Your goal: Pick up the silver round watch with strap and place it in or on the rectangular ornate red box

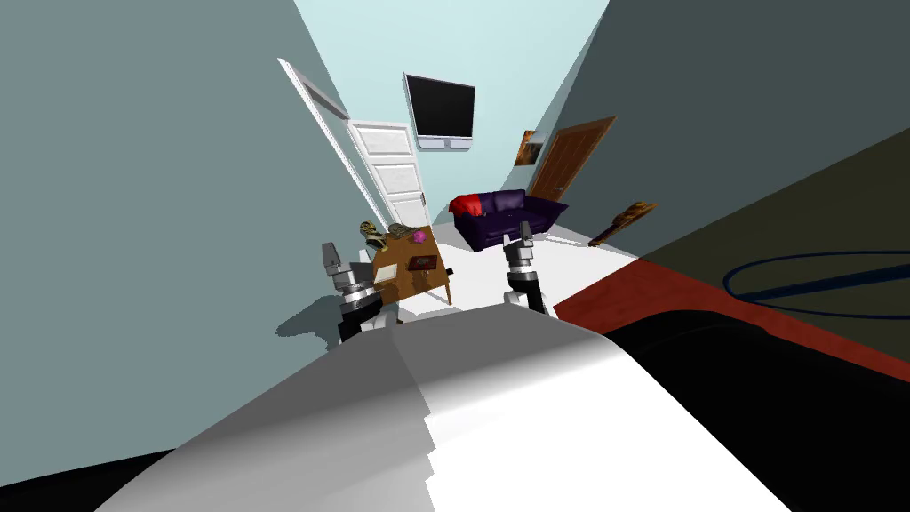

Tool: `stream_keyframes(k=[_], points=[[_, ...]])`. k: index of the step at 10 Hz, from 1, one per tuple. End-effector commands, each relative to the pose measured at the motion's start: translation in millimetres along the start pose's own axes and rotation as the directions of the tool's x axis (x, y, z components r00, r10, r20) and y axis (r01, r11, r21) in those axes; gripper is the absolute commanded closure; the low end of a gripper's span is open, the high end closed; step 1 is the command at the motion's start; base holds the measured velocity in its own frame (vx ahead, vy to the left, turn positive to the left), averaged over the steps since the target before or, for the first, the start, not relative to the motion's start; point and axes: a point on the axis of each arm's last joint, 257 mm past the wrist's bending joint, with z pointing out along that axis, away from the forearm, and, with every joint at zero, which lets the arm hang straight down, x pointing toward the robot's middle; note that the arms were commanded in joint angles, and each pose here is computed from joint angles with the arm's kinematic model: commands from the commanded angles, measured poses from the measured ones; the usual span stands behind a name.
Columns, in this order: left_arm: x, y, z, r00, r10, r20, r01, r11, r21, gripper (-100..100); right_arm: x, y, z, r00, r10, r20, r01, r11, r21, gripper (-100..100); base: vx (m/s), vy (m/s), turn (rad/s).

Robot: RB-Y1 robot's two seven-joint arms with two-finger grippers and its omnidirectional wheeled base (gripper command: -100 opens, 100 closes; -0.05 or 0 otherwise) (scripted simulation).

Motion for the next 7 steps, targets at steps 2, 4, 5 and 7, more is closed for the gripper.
stream_keyframes(k=[2, 4, 5, 7], points=[[2.5, 11.1, -4.3, 0.997, 0.04, -0.061, -0.042, 0.999, -0.033, -100, 0.0, 0.0, 0.0, 1.0, 0.0, 0.0, 0.0, 1.0, 0.0, 0, -0.008, -0.013, -0.106], [0.8, 26.8, -11.1, 0.991, 0.078, -0.107, -0.087, 0.993, -0.079, -100, 0.0, 0.0, 0.0, 1.0, 0.0, 0.0, 0.0, 1.0, 0.0, 0, -0.017, -0.029, -0.174], [-1.9, 36.6, -15.8, 0.987, 0.097, -0.126, -0.111, 0.988, -0.108, -100, 0.1, 0.0, 0.0, 1.0, 0.0, 0.0, 0.0, 1.0, 0.0, 0, -0.024, -0.037, -0.199], [-11.1, 59.0, -27.6, 0.978, 0.135, -0.157, -0.162, 0.971, -0.174, -100, 0.1, 0.0, 0.0, 1.0, 0.0, 0.0, 0.0, 1.0, 0.0, 0, -0.034, -0.049, -0.25]])
